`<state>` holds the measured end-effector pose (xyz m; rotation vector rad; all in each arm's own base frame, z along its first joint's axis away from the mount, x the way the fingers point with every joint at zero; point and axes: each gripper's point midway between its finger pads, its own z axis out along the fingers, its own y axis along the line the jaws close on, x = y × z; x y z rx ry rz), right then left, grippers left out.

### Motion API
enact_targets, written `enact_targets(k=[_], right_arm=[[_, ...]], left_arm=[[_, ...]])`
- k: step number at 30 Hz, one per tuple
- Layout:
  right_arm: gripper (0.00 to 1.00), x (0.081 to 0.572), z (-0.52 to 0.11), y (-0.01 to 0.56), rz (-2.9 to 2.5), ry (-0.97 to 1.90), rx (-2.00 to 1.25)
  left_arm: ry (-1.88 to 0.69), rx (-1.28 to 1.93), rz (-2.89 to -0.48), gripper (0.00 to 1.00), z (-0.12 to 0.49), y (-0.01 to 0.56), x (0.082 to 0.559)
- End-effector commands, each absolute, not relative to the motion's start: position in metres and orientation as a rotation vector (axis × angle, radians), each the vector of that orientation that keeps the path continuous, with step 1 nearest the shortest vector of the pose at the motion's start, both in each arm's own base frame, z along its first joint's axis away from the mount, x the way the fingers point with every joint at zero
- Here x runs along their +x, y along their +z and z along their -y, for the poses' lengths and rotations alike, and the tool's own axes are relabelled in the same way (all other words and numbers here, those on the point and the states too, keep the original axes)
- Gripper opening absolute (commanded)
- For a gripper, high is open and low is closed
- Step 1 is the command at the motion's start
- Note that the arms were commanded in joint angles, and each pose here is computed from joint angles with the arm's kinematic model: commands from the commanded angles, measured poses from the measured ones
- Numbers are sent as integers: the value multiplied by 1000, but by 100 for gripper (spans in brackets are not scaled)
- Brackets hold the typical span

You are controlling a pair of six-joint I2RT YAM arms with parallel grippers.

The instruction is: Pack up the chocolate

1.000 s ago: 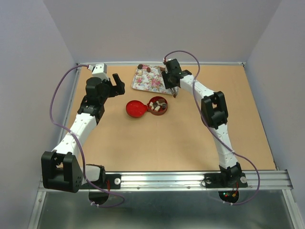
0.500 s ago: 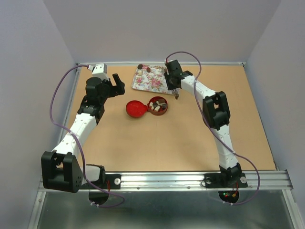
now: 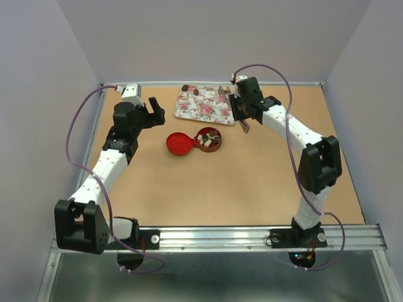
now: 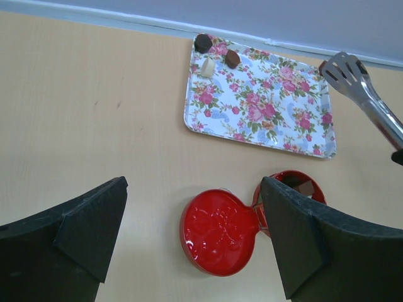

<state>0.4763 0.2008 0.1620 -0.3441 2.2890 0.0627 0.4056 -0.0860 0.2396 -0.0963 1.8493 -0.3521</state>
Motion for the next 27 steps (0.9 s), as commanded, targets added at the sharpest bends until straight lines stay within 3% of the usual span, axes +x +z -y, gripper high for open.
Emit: enact_targets(k=[1,13,27], right_arm=[[31,446,-209,188,-2227,167,-382],[31,334,-246,167,-2317,437,-491],[31,300,-233,148,-2387,383,-444]], left_arm=[[-375,-83,-1731,99,87,286,411],[-366,-88,-1732,99,85,286,410],[-374,-88,-1734,99,87,287,410]])
